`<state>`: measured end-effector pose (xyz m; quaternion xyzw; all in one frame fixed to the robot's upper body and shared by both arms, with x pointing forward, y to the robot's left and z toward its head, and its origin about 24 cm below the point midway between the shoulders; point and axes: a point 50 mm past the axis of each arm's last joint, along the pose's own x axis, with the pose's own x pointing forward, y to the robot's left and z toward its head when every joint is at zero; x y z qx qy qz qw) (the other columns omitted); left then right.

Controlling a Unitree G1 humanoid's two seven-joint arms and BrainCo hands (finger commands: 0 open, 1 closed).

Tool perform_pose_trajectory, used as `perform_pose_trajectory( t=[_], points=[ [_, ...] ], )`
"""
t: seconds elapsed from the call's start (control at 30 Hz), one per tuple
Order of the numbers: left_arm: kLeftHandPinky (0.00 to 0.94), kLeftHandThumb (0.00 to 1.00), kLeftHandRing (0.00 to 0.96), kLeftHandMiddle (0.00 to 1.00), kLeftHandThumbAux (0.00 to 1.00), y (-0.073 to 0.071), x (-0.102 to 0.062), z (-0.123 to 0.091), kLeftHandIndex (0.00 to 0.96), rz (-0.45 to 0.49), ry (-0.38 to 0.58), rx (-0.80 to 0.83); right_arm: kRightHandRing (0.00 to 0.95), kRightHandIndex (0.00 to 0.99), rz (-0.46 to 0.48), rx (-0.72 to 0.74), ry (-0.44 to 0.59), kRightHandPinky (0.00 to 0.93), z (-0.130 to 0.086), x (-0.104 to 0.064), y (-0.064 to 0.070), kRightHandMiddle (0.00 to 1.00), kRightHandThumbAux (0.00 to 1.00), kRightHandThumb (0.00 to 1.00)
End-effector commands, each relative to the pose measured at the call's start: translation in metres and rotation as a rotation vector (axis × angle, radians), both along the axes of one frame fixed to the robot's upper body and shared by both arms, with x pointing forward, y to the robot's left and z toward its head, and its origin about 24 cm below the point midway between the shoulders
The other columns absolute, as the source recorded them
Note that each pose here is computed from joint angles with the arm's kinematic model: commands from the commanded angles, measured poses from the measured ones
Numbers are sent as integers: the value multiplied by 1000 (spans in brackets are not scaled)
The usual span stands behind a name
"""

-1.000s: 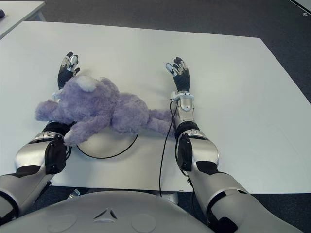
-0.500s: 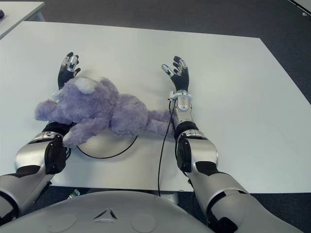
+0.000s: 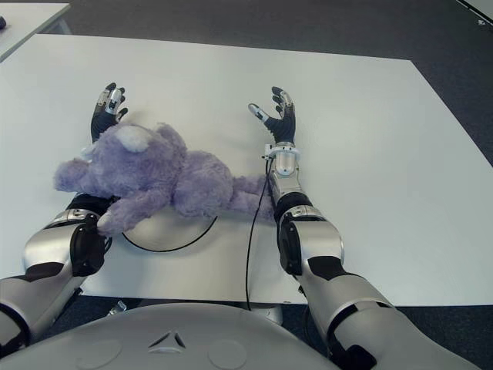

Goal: Put the doll into the plate.

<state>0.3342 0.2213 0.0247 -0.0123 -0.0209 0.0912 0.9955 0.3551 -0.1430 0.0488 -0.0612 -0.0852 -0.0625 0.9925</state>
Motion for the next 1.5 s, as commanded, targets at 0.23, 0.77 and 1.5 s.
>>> perform_pose_trajectory(
  t=[0.23,0.77,1.5],
  points=[
    [0,0,46,113,353,-18,-95,-111,61,47,385,-200,117,177,7,-8,355,72,-102,-77,16,153,712,0],
    [0,0,53,117,357,-18,-95,-110,62,46,383,-194,130,179,7,-26,354,89,-102,-77,16,165,712,0],
    [0,0,53,116,362,-18,-95,-110,54,47,380,-203,123,171,3,-22,347,72,-101,-76,17,156,696,0]
  ],
)
